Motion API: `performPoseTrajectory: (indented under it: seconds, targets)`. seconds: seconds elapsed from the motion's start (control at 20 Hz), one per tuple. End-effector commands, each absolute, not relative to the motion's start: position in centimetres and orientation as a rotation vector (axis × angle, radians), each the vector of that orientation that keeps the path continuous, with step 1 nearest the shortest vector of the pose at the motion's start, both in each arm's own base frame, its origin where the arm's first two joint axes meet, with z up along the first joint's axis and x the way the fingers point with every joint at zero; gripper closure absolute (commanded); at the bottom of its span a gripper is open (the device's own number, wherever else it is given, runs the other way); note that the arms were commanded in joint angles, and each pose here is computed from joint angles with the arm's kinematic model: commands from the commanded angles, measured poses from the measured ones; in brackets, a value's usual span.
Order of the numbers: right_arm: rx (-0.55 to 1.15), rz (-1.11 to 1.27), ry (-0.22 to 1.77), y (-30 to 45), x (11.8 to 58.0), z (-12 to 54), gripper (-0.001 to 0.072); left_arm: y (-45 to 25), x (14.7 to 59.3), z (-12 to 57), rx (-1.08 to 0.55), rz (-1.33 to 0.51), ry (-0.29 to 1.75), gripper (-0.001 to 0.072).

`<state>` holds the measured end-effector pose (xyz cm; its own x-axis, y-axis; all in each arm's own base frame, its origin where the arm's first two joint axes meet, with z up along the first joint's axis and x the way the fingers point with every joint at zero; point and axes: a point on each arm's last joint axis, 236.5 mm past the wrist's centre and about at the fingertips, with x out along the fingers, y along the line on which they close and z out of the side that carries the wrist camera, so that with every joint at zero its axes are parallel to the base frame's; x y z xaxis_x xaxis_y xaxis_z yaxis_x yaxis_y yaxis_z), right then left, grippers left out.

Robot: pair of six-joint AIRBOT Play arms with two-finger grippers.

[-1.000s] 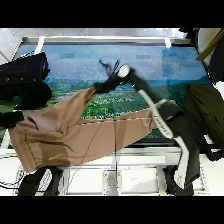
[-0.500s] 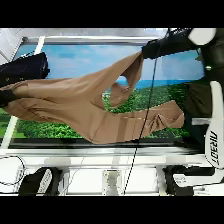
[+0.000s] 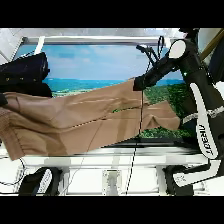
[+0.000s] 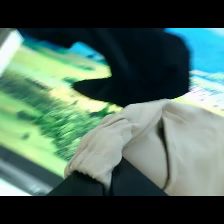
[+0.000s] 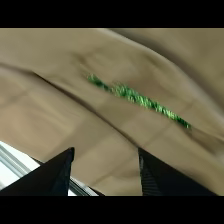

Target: Fold the clothes and pants, and hang the long-sleeved shirts on hangers.

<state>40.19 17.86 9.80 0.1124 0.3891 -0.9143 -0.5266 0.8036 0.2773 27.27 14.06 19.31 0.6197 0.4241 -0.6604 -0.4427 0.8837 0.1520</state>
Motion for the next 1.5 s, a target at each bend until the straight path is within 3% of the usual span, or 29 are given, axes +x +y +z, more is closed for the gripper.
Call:
performPoseTrajectory:
  seconds: [0.0, 0.2, 0.35, 0.6, 1.25, 1.3, 1.35, 1.4, 1.45]
  targets:
    - [-0.169, 0.557, 1.32, 13.5, 41.8, 7.7, 0.0259, 16.1, 25.7, 19.3, 0.023, 0.591, 0.79, 0.0691]
    - [0.03, 0.35, 1.325, 6.7, 45.2, 5.8, 0.026, 16.3, 25.9, 18.8, -0.013, 0.604, 0.797, 0.069]
    - [0.174, 0.394, 1.437, 6.7, 45.0, 1.6, 0.026, 16.2, 26.1, 18.3, -0.019, 0.597, 0.81, 0.069]
    - [0.101, 0.503, 1.62, 9.1, 42.7, -6.4, 0.026, 16.0, 26.2, 17.8, -0.024, 0.591, 0.823, 0.069]
    - [0.048, 0.51, 1.548, 12.4, 43.9, -10.8, 0.0262, 15.7, 26.3, 17.7, -0.038, 0.578, 0.822, 0.069]
    - [0.035, 0.51, 1.509, 13.1, 44.7, -10.9, 0.0283, 15.7, 26.3, 17.7, -0.038, 0.578, 0.822, 0.069]
    - [0.024, 0.511, 1.485, 13.7, 45.2, -10.9, 0.0421, 15.7, 26.3, 17.7, -0.038, 0.578, 0.822, 0.0689]
    - [0.016, 0.516, 1.477, 14.1, 45.3, -10.8, 0.0613, 15.7, 26.3, 17.7, -0.037, 0.578, 0.822, 0.069]
    - [0.004, 0.518, 1.478, 14.1, 45.3, -10.6, 0.0697, 15.7, 26.3, 17.7, -0.037, 0.579, 0.822, 0.069]
